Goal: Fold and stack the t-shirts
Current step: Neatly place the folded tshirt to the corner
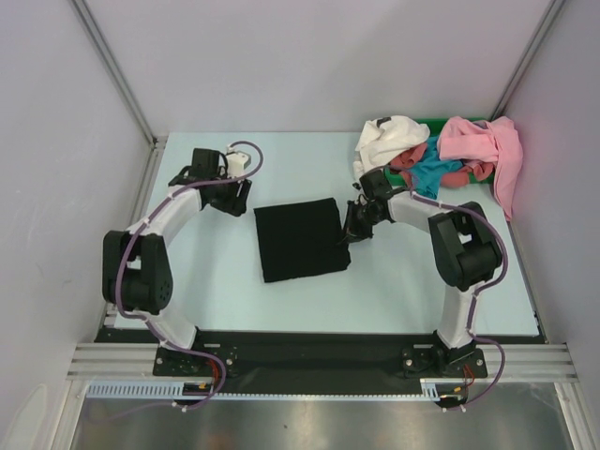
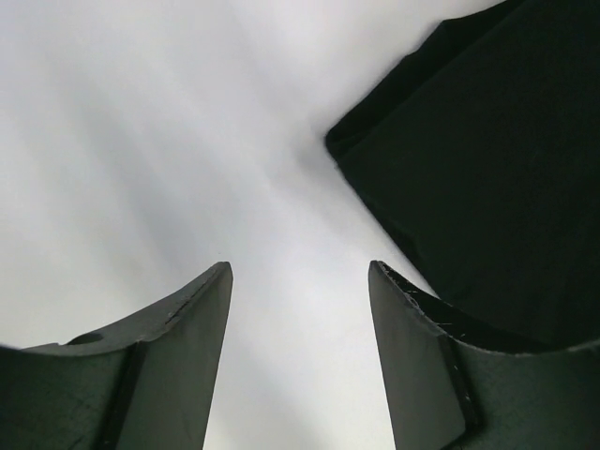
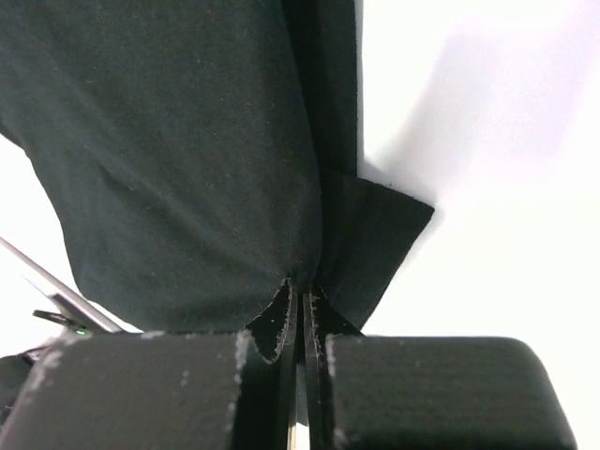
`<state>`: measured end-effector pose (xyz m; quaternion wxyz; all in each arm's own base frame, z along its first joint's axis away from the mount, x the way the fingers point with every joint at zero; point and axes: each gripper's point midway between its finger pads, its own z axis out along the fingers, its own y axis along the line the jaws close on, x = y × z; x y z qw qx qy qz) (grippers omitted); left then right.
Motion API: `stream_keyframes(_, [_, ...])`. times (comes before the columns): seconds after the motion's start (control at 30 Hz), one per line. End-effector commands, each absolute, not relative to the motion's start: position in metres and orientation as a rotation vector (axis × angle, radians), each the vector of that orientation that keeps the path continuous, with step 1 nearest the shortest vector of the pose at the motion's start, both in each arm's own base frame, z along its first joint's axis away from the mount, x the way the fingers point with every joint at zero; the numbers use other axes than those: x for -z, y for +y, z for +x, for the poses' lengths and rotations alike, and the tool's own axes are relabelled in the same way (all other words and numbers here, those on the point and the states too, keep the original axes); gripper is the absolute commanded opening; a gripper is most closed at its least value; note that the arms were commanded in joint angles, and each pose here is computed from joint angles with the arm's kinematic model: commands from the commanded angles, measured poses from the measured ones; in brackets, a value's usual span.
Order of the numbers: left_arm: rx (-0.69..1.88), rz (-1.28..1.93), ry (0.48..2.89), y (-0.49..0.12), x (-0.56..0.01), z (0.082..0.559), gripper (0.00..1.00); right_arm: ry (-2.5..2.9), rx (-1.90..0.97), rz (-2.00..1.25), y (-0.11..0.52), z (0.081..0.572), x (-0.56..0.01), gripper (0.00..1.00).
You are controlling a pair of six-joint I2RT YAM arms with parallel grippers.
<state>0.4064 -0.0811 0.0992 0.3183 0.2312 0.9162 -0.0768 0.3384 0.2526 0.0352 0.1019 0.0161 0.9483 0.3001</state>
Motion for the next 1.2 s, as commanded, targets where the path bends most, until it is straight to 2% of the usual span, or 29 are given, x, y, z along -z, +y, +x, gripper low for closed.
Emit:
stream_keyframes(0.0, [0.213, 0.596, 2.341, -0.082, -0.124, 0.403, 0.66, 2.863, -0.727, -0.026, 0.207, 0.318, -0.043, 0.0])
stream_keyframes(0.27, [0.181, 0.602, 2.291, -0.078, -0.142, 0.398, 0.65, 3.032, -0.293, 0.149, 0.085, 0.259, -0.045, 0.0])
stream_keyframes(0.4, [0.172, 0.607, 2.268, -0.077, -0.149, 0.403, 0.65, 2.984, -0.048, 0.156, 0.039, 0.266, -0.068, 0.0])
stream_keyframes(0.53, [0.167, 0.619, 2.253, -0.077, -0.153, 0.409, 0.65, 3.018, 0.157, 0.017, 0.014, 0.275, -0.078, 0.0])
stream_keyframes(0.63, [0.15, 0.625, 2.234, -0.076, -0.158, 0.414, 0.65, 3.022, 0.206, 0.01, 0.003, 0.272, -0.07, 0.0])
stream_keyframes(0.83, [0.164, 0.625, 2.217, -0.074, -0.163, 0.424, 0.65, 2.969, 0.514, 0.021, -0.043, 0.271, -0.073, 0.0])
stream_keyframes(0.9, [0.161, 0.618, 2.21, -0.071, -0.165, 0.429, 0.65, 2.968, 0.734, -0.071, -0.07, 0.255, -0.072, 0.0])
stream_keyframes(1.17, [0.204, 0.581, 2.214, -0.065, -0.164, 0.441, 0.65, 2.816, 1.034, -0.093, -0.115, 0.226, -0.087, 0.0])
